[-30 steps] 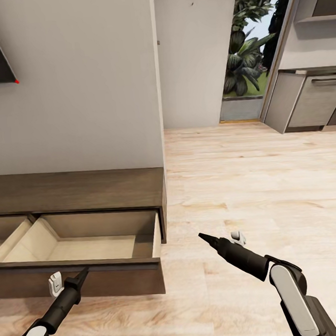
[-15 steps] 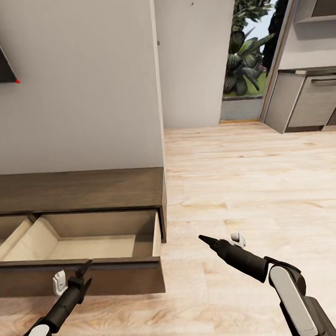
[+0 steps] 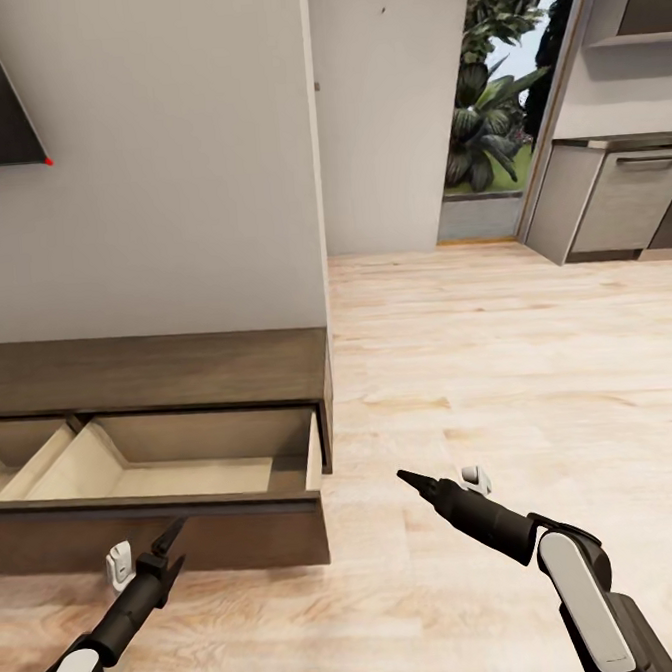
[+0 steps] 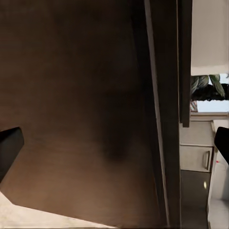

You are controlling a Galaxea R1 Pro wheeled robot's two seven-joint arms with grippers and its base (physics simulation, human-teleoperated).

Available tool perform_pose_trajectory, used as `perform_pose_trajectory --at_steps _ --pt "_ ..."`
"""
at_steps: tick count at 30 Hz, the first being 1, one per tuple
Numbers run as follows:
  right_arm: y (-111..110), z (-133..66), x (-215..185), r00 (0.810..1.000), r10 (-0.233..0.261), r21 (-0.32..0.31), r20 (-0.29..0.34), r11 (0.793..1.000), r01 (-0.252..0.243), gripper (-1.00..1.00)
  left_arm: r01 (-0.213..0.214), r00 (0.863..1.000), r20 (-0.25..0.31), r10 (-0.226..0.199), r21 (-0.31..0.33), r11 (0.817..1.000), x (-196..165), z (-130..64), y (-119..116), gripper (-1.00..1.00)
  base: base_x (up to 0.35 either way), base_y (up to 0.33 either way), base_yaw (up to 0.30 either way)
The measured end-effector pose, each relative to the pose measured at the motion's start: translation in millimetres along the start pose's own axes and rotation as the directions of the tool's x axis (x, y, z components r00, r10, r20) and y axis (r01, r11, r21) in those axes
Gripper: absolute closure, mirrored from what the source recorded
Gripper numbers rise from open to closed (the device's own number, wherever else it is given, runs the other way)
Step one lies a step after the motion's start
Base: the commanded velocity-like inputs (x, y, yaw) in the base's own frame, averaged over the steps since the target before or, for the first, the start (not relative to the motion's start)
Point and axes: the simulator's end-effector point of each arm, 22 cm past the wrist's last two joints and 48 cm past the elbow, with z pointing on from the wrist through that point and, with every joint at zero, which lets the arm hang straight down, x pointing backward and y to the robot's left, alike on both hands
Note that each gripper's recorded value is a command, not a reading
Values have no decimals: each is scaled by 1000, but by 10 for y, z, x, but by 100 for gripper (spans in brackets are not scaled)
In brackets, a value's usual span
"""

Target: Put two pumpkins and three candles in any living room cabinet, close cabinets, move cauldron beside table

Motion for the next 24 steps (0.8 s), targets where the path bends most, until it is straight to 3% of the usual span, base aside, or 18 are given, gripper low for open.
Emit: perform_pose_trajectory --at_steps 14,24 --pt "-6 1 5 1000 0 3 -2 1000 0 -100 3 1000 -1 -3 1 1000 27 8 -2 -100 -191 0 0" --pt "-136 21 45 1000 -2 69 -12 998 3 -100 8 1000 -6 -8 4 1000 60 18 -13 -100 -213 0 0"
